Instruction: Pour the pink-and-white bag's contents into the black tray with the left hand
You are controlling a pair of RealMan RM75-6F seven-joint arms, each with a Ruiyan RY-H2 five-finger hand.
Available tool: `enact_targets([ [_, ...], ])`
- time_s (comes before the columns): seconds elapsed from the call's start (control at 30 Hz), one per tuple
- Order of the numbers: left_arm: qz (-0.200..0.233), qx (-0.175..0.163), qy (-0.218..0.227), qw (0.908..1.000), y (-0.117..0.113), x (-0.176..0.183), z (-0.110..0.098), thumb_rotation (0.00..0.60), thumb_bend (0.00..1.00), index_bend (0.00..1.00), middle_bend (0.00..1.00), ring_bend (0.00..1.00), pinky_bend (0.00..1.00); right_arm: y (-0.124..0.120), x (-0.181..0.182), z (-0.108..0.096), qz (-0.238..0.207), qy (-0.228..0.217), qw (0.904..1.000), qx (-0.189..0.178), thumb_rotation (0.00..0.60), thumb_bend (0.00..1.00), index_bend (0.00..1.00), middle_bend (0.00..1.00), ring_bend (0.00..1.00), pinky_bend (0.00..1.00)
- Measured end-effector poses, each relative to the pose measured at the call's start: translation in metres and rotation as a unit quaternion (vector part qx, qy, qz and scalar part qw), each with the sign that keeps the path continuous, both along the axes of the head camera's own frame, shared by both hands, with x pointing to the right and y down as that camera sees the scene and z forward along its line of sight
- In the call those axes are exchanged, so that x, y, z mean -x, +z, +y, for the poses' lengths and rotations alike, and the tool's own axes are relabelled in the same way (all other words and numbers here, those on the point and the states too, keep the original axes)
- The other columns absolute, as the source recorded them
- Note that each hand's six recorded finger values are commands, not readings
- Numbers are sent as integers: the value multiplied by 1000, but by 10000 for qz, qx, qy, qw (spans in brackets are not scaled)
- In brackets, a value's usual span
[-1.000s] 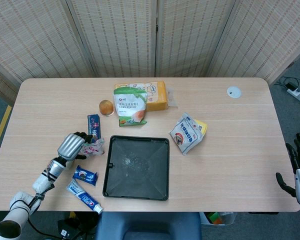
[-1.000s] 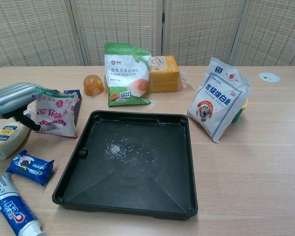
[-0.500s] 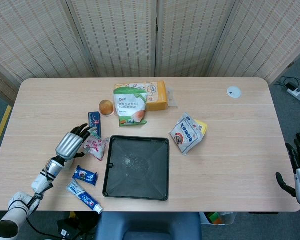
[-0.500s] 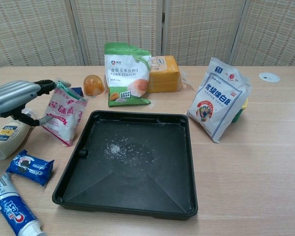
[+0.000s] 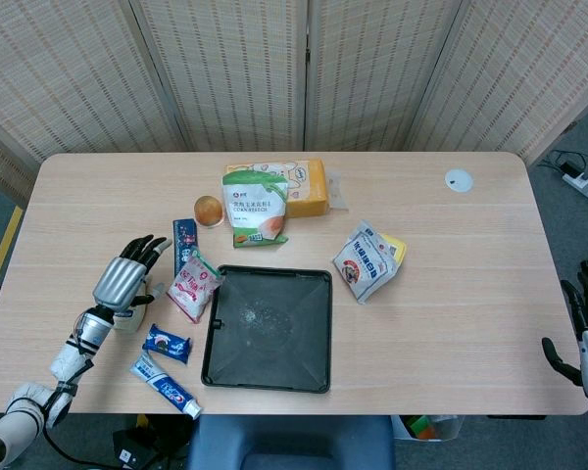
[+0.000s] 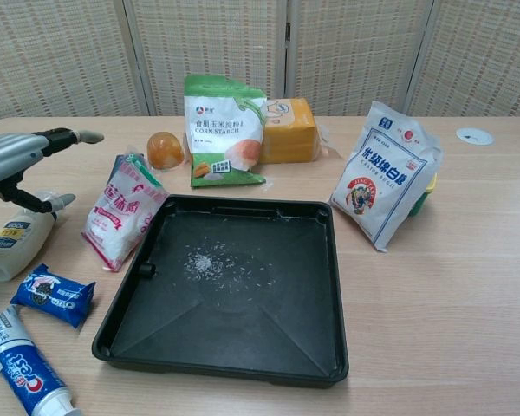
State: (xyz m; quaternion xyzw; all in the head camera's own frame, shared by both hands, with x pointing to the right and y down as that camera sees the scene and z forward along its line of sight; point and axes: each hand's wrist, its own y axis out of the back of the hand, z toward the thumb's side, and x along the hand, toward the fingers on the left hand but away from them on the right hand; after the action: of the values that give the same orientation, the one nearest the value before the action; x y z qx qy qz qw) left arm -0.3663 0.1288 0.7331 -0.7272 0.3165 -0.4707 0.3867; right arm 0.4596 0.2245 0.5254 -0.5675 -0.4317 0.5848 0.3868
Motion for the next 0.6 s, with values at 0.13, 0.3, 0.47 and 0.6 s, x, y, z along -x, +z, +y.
enact_targets([
  [0.13,68,-78,-331,9994,-14,5,-2,600,454,41,113,76,165,1,1,-3,-111,-43,9999,41,600,366,0,0,43,0],
  [0.3,9,-165,-750,9970,-40,9,2,600,468,80,126,84,157,4,4,-5,-348,-106,9993,95,600,367,0,0,42,0],
  [0.47,-291,-239,-1176,9924,-70,20,14,600,474,90,136,87,152,11,6,-10,-450,-224,9986,180,600,367,0,0,45,0],
  [0.6,-653,-302,-1616,9842,-97,42,31,600,479,96,139,88,135,12,10,-14,-617,-291,9976,154,600,366,0,0,53,0],
])
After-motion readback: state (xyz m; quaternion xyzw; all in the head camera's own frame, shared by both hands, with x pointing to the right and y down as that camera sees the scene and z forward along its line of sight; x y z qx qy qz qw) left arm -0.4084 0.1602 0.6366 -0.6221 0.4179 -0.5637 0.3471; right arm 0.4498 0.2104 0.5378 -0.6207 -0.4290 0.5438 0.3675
